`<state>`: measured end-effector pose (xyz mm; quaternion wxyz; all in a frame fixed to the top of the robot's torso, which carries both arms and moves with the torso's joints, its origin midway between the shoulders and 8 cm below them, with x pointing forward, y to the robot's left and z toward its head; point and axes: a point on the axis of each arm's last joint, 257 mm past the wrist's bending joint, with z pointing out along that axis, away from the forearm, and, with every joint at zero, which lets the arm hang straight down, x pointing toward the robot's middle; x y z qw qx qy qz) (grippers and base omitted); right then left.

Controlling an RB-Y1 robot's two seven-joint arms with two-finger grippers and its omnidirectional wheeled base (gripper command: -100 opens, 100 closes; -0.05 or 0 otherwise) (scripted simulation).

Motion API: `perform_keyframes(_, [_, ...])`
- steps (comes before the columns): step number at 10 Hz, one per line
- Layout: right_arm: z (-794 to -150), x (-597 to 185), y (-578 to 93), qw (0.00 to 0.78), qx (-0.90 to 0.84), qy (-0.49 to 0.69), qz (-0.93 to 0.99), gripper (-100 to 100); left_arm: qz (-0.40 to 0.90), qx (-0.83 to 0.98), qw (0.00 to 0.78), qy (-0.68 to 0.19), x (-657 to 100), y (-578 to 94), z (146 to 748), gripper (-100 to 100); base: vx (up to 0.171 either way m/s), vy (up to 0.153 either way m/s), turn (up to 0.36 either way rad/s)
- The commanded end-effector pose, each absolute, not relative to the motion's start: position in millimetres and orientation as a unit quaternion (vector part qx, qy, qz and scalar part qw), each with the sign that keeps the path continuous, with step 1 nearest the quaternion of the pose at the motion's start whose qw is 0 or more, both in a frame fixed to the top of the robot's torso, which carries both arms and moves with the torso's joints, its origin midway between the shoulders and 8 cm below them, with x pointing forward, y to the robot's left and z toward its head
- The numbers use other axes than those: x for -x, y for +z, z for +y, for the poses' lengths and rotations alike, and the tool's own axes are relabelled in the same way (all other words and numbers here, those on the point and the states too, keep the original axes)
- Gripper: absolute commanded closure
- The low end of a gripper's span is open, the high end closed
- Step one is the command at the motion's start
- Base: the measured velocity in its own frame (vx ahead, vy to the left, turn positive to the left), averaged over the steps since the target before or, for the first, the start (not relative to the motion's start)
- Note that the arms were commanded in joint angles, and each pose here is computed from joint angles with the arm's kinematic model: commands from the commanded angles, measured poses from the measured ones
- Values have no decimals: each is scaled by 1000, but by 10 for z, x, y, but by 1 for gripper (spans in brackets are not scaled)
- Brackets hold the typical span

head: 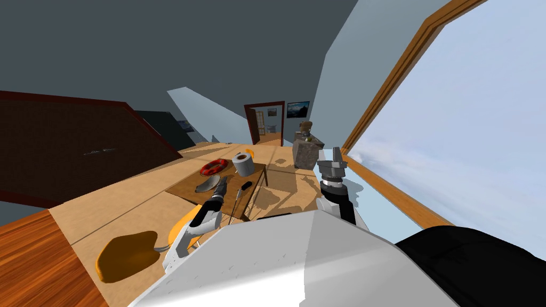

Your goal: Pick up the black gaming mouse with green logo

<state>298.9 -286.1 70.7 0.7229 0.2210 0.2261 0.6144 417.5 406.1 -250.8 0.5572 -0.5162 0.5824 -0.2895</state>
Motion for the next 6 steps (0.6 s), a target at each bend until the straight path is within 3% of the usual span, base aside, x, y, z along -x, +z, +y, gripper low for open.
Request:
perform_keyframes(1, [-2861,-2989,707,723,-221,614,226,0,590,527,546,-276,-4173,-2642,4101,-100,60,-47,34])
perform_keyframes(6, [-2860,-2988,707,723,-221,614,226,0,619,569,498,-212,-4028,-3137,4455,-100,80,-46,33])
